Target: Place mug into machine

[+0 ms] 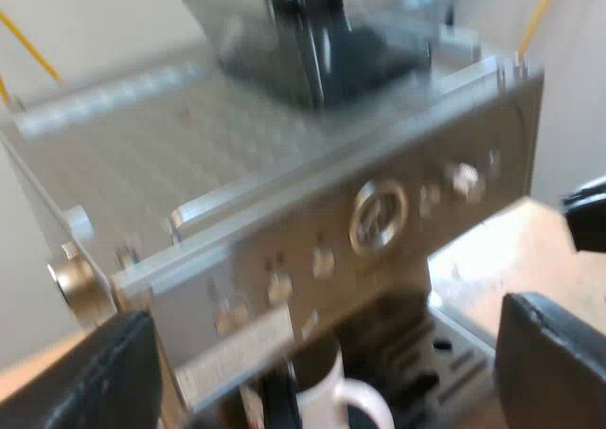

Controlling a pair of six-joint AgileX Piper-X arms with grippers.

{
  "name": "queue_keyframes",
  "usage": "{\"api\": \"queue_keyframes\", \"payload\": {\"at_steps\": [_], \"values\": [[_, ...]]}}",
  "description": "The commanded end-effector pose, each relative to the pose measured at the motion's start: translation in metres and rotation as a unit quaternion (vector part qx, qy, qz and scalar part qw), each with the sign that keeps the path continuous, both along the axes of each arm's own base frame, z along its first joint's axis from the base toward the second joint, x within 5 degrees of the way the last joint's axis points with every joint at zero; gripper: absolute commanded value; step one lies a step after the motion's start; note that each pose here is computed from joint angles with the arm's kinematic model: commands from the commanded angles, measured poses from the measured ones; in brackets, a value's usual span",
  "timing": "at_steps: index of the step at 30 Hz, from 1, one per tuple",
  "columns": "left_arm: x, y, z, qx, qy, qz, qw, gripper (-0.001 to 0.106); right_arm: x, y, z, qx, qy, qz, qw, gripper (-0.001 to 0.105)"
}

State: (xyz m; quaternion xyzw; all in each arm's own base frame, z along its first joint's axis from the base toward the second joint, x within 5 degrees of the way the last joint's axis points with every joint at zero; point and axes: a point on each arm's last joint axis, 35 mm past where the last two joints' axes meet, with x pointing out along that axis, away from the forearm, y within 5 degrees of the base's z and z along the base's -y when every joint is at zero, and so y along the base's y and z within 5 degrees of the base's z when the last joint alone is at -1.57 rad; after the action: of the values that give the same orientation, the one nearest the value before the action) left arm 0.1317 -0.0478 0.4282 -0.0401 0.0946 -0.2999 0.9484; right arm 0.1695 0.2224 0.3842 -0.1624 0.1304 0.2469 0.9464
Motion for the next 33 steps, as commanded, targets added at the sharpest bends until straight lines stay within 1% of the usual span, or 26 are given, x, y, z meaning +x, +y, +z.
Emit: {"api": "queue_keyframes", "payload": {"at_steps": [1,3,4,5,6,8,9,10,11,13,15,16,17,19,23,25,26,28,29,30,32,33], "values": [[-0.005,0.004,0.016,-0.024,-0.011,0.016,0.9995,0.073,0.003,-0.025,0.015,-0.001,-0.01,-0.032,0.9994,0.0],[-0.003,0.008,0.02,-0.032,-0.01,0.031,0.999,0.073,0.004,-0.038,0.021,-0.004,-0.01,-0.041,0.9991,0.004],[-0.002,0.01,0.022,-0.032,-0.012,0.041,0.9986,0.073,0.004,-0.045,0.026,-0.004,-0.009,-0.043,0.999,0.01],[-0.002,0.014,0.026,-0.032,-0.014,0.054,0.9979,0.073,0.006,-0.055,0.032,-0.003,-0.009,-0.049,0.9988,0.02],[-0.003,0.016,0.028,-0.033,-0.016,0.057,0.9977,0.073,0.006,-0.059,0.034,-0.002,-0.009,-0.052,0.9986,0.024],[-0.002,0.024,0.033,-0.032,-0.016,0.082,0.996,0.073,0.008,-0.077,0.046,-0.013,-0.016,-0.068,0.9975,0.052],[-0.003,0.025,0.035,-0.033,-0.018,0.086,0.9956,0.073,0.009,-0.081,0.048,-0.014,-0.018,-0.074,0.997,0.059],[-0.004,0.028,0.038,-0.033,-0.022,0.097,0.9945,0.073,0.01,-0.089,0.054,-0.021,-0.024,-0.086,0.9958,0.068],[-0.005,0.03,0.04,-0.033,-0.024,0.106,0.9936,0.073,0.01,-0.096,0.058,-0.028,-0.028,-0.093,0.9949,0.071],[-0.006,0.034,0.042,-0.03,-0.026,0.118,0.9922,0.073,0.009,-0.107,0.064,-0.034,-0.03,-0.102,0.9937,0.071],[-0.007,0.036,0.044,-0.03,-0.025,0.127,0.9911,0.073,0.01,-0.119,0.069,-0.035,-0.032,-0.124,0.9911,0.071],[-0.006,0.037,0.043,-0.03,-0.025,0.132,0.9905,0.073,0.01,-0.127,0.071,-0.034,-0.032,-0.14,0.9891,0.071],[-0.008,0.038,0.044,-0.03,-0.025,0.135,0.99,0.073,0.011,-0.137,0.072,-0.034,-0.033,-0.164,0.9854,0.071],[-0.01,0.039,0.044,-0.028,-0.021,0.142,0.9893,0.073,0.011,-0.15,0.073,-0.034,-0.027,-0.184,0.982,0.071],[-0.019,0.041,0.042,-0.01,-0.015,0.149,0.9886,0.073,0.01,-0.176,0.072,-0.021,-0.004,-0.191,0.9813,0.071],[-0.027,0.042,0.041,0.0,-0.013,0.161,0.9869,0.073,0.007,-0.193,0.073,-0.015,0.002,-0.215,0.9764,0.071],[-0.031,0.042,0.041,0.0,-0.014,0.165,0.9861,0.073,0.005,-0.2,0.073,-0.011,0.003,-0.226,0.974,0.071],[-0.038,0.041,0.042,0.0,-0.02,0.167,0.9857,0.073,0.002,-0.209,0.073,-0.008,0.004,-0.234,0.9722,0.071],[-0.045,0.041,0.044,-0.001,-0.029,0.167,0.9855,0.073,-0.002,-0.216,0.074,-0.002,0.003,-0.231,0.9729,0.071],[-0.047,0.041,0.045,-0.002,-0.033,0.167,0.9854,0.073,-0.004,-0.22,0.074,0.001,0.001,-0.232,0.9728,0.071],[-0.057,0.04,0.045,-0.004,-0.039,0.167,0.9851,0.073,-0.012,-0.225,0.076,0.013,-0.005,-0.247,0.969,0.071],[-0.06,0.04,0.045,-0.004,-0.038,0.167,0.9851,0.073,-0.014,-0.226,0.077,0.013,-0.005,-0.25,0.9683,0.071]]}}
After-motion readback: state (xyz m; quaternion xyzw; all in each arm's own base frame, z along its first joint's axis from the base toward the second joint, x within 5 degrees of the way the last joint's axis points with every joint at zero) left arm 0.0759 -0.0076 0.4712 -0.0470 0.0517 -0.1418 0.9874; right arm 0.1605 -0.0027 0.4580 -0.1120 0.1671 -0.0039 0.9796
